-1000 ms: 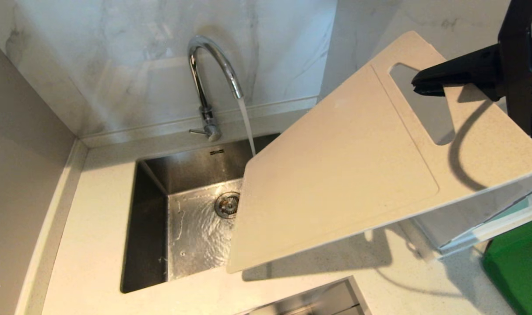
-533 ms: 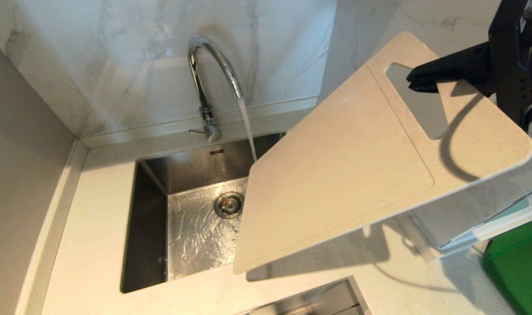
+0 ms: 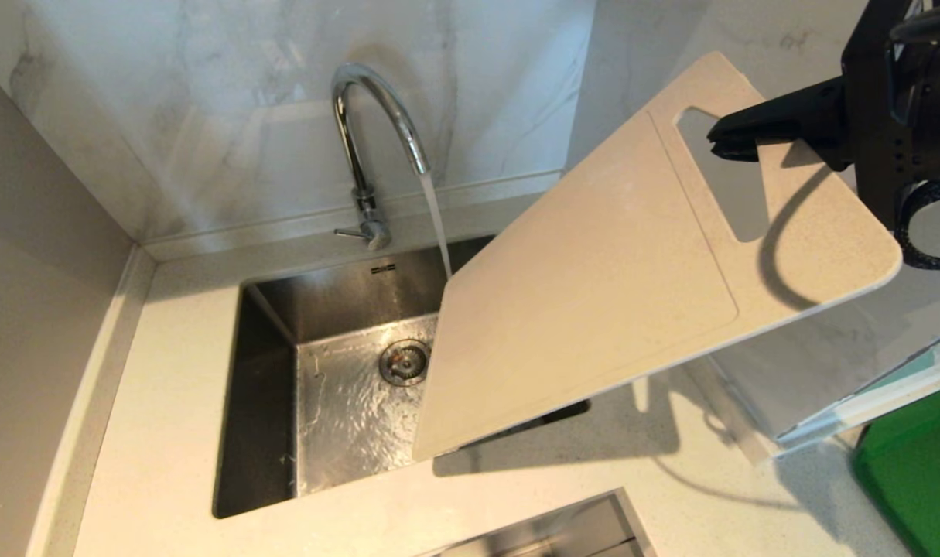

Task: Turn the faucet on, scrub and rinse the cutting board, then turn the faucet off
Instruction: Scrub the cutting board underwater

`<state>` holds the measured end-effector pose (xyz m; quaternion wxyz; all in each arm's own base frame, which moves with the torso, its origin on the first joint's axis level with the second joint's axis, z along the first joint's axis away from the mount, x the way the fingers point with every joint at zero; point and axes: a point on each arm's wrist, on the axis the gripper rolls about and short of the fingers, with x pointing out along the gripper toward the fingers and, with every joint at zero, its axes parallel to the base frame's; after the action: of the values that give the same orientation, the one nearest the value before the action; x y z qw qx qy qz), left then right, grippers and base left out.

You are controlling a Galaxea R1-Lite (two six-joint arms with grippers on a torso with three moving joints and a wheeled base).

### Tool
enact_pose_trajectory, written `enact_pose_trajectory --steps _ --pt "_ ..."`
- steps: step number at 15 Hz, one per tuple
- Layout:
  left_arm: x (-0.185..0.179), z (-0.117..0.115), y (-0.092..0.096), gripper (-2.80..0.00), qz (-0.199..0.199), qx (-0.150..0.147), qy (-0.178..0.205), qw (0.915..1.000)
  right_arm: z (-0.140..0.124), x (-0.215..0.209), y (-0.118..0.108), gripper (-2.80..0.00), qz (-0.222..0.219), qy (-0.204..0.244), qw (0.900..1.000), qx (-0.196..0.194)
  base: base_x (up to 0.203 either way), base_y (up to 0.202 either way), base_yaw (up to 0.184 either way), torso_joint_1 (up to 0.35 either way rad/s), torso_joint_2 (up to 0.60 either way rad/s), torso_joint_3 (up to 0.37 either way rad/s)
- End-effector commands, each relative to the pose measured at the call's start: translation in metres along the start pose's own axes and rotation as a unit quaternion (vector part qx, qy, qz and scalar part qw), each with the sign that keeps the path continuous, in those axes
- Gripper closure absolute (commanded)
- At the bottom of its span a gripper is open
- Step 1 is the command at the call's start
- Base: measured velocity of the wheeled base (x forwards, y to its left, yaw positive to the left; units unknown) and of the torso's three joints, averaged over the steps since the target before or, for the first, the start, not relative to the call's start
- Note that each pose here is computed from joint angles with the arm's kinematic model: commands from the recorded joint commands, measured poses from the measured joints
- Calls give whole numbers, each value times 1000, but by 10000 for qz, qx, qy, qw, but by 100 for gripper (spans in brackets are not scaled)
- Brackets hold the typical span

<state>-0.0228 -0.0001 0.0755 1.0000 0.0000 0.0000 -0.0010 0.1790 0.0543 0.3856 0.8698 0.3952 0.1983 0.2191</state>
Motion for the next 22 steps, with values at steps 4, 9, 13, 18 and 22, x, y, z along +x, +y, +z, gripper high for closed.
enact_pose_trajectory --steps 4,9,13,18,22 --pt "0 -1 0 0 2 0 23 10000 2 12 -4 0 -54 75 9999 56 0 0 0 0 0 0" --pt "0 -1 0 0 2 0 23 10000 7 33 -8 0 -1 17 10000 54 0 0 0 0 0 0" --pt "0 -1 0 0 2 0 23 10000 12 57 -14 0 23 -15 10000 41 0 0 0 0 0 0" --pt "0 -1 0 0 2 0 23 10000 22 76 -14 0 51 -64 10000 24 0 0 0 0 0 0" --pt "0 -1 0 0 2 0 23 10000 28 90 -13 0 76 -90 9999 22 0 0 0 0 0 0"
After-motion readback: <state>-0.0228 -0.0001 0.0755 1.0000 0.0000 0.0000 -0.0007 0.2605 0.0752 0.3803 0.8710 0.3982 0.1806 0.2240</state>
